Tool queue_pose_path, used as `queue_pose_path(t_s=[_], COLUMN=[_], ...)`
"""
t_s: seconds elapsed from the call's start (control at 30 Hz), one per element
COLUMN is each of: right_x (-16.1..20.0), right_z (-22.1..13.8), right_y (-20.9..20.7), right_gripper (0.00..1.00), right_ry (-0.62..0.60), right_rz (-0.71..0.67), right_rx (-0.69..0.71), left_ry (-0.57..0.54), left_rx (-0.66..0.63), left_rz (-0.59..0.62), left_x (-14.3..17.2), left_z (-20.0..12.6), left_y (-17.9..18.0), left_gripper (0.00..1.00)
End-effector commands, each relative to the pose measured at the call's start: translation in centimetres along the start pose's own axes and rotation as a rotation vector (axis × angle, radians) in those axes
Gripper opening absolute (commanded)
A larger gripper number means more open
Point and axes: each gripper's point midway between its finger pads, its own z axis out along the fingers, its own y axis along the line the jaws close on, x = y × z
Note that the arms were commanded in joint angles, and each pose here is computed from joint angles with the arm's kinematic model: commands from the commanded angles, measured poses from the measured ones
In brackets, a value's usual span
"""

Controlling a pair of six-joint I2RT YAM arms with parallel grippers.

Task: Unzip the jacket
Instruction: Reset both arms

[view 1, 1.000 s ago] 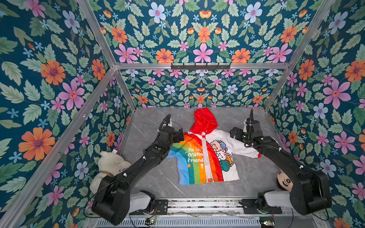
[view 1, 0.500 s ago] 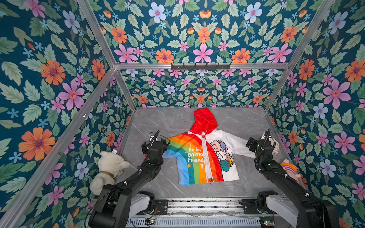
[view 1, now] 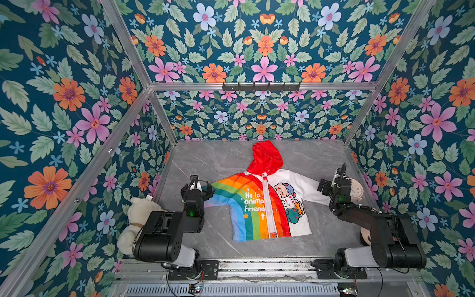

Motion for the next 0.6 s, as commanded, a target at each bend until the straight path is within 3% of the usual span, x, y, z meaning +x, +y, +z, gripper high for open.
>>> queue_pose_path(t_s=[0.0,0.1,0.2,0.57], right_x=[-1.4,-1.0,-0.7,-0.3], right_z=[-0.1,-0.8,-1.1,-1.1], right_y=[1.9,2.8,2.6,2.5], right_gripper=[0.99,0.99,0.99,0.99], right_ry=[-0.064,-0.091,-0.165,-0.150], right_rz=[-0.010,-0.035,-0.030,-0.034], right_rx=[-0.112,-0.177,-0.182,-0.177], left_ry=[-0.146,-0.054,-0.065,-0.070], left_rx=[0.080,0.043,0.038,0.034], left_rz=[-0.056,-0.054,-0.058,-0.056], left_x=[-2.6,-1.8,-1.8,-1.9], left_z=[0.4,1.8,1.6,1.6], left_y=[-0.7,-0.3,-0.2,-0.2], left_gripper=[1.00,1.00,1.00,0.99])
